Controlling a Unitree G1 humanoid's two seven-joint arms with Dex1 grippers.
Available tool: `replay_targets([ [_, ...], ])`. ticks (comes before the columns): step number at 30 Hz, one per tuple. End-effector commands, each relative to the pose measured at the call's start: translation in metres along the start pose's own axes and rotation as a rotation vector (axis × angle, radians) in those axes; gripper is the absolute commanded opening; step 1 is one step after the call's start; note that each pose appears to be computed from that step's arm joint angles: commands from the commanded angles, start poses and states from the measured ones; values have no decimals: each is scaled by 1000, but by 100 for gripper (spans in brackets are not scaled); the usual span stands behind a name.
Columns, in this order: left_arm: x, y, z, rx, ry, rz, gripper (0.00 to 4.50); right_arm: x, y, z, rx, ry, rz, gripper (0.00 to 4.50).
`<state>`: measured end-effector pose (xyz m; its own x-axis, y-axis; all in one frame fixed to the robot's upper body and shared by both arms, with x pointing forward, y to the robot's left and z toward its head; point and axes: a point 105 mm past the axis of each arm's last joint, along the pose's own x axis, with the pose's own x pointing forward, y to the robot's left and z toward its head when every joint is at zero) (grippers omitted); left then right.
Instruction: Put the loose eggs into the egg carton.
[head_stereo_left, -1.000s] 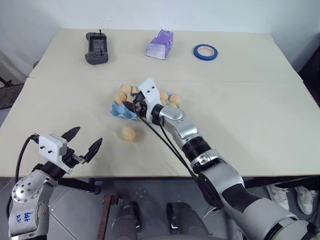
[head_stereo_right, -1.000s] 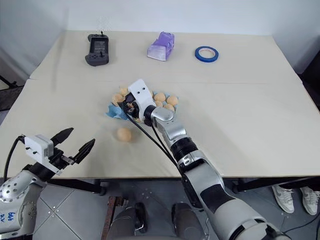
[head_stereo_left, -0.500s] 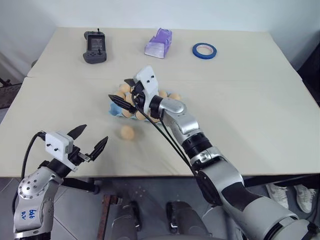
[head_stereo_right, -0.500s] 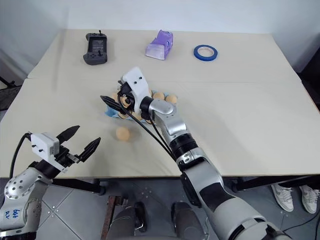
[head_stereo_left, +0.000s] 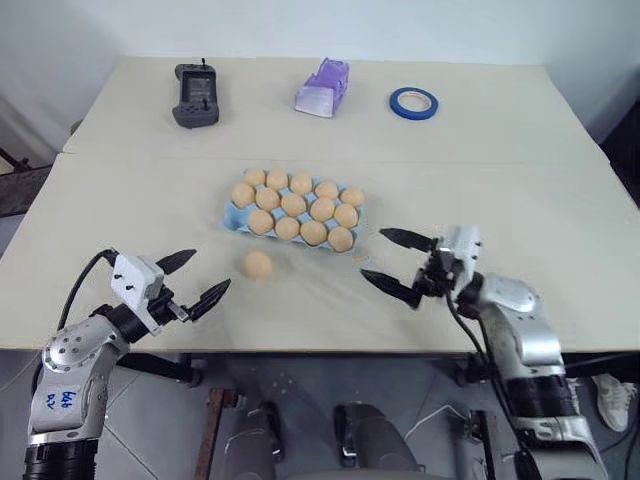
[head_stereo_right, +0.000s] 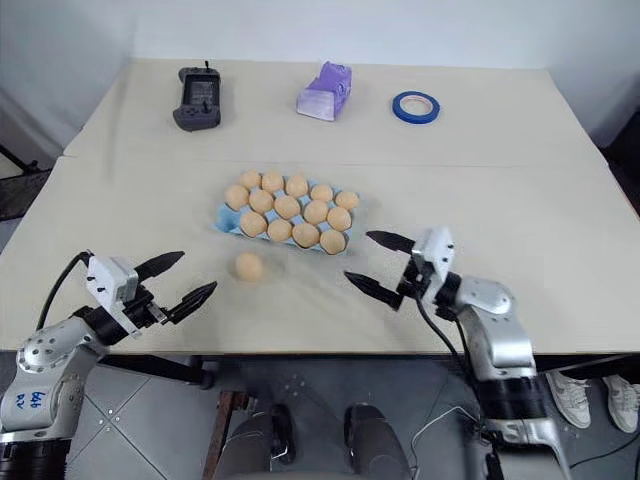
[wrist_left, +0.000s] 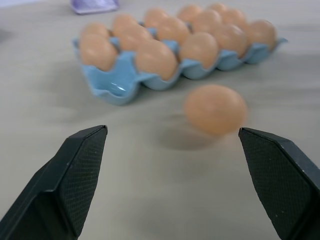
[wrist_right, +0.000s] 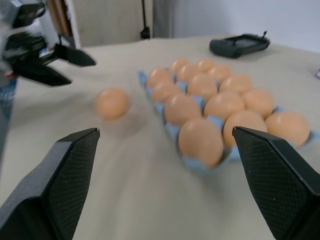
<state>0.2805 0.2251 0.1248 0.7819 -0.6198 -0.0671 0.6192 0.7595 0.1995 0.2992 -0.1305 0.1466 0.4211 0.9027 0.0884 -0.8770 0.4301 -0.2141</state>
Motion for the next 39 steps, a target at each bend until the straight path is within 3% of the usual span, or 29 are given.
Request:
replay_targets([
  [1,-3,-3,0,17,17,-45,450,-19,8,9,-53,-18,37,446],
  [9,17,-11,4,-37,-11,-91,450,-29,17,7,-55,9,93,446],
  [23,99,-35,-7,-54,-14,-108,450,-15,21,16,-54,-24,95,446],
  [31,89,-22,7,-18,-99,-38,213,-15,22,16,-45,-17,74,450],
  [35,90,6,37,20,-185,50,207,-16,21,15,-41,-14,63,450],
  [39,104,20,46,37,-191,64,207,-14,19,15,-44,-14,57,450],
])
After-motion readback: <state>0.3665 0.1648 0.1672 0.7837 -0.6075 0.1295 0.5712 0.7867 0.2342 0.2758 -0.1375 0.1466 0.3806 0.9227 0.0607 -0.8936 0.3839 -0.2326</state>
